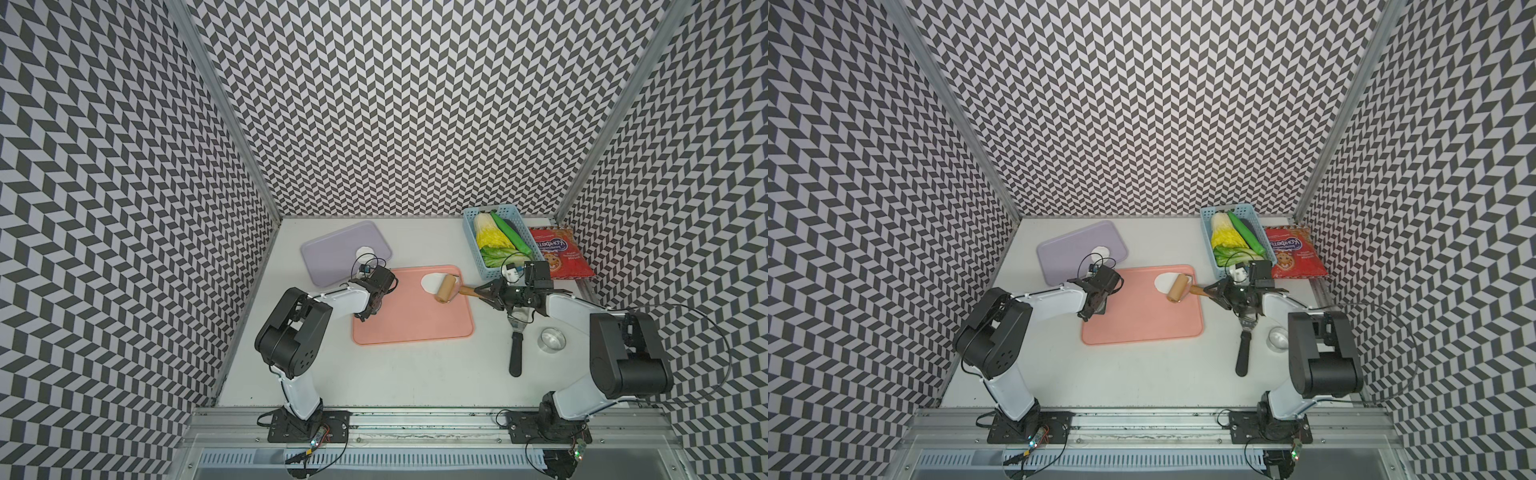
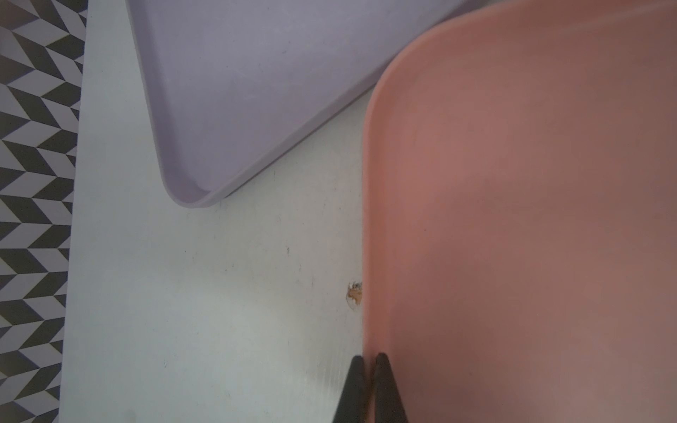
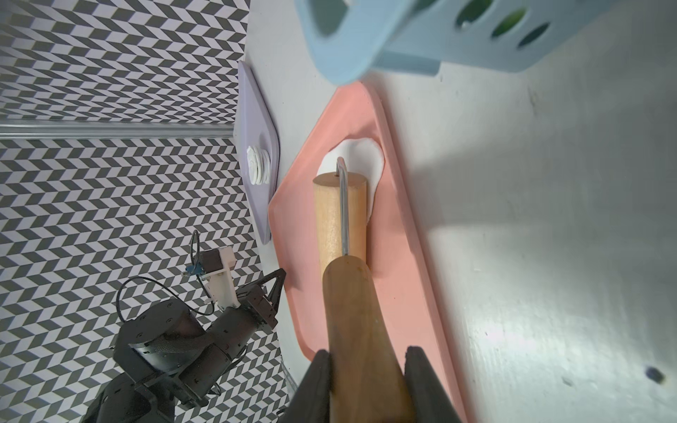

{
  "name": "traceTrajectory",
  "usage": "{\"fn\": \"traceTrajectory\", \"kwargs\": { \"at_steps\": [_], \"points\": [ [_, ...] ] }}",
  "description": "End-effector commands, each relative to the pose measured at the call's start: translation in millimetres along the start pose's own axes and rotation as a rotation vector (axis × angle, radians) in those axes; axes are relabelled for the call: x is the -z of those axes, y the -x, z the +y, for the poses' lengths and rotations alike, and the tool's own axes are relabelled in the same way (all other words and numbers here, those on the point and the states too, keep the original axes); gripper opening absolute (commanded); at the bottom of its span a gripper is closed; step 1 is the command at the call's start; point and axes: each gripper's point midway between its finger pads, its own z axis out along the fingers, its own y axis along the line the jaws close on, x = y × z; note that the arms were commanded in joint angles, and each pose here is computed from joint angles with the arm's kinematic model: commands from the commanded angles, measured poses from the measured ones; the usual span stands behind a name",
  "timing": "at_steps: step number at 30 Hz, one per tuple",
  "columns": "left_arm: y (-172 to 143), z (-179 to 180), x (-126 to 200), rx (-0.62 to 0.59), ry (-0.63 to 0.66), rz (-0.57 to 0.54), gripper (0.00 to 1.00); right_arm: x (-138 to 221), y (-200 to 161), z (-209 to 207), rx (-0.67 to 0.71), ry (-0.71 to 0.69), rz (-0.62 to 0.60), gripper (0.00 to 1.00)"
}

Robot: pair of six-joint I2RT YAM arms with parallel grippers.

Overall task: Roll out the dumpling wrappers from the dough
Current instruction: Flatten out the dough on the work surface.

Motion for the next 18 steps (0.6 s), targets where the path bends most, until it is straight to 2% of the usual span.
{"fn": "traceTrajectory", "kwargs": {
  "at_steps": [1, 4, 10, 14, 18],
  "points": [
    [-43, 2, -14, -0.087, 0.029, 0.135, 0.0, 13, -15, -74, -0.136, -0.329, -0.024, 0.0],
    [-43, 2, -13, -0.087, 0.028, 0.133, 0.0, 20, 3, -35, -0.065, -0.256, -0.063, 0.0],
    [-42, 1, -13, -0.086, 0.024, 0.133, 0.0, 29, 25, 82, 0.12, -0.001, -0.074, 0.0],
    [-41, 0, -13, -0.088, 0.02, 0.131, 0.0, 21, 28, 106, 0.126, 0.078, -0.056, 0.0],
    [-43, -1, -11, -0.092, 0.019, 0.13, 0.0, 2, 29, 89, 0.079, 0.058, -0.031, 0.0]
  ]
}}
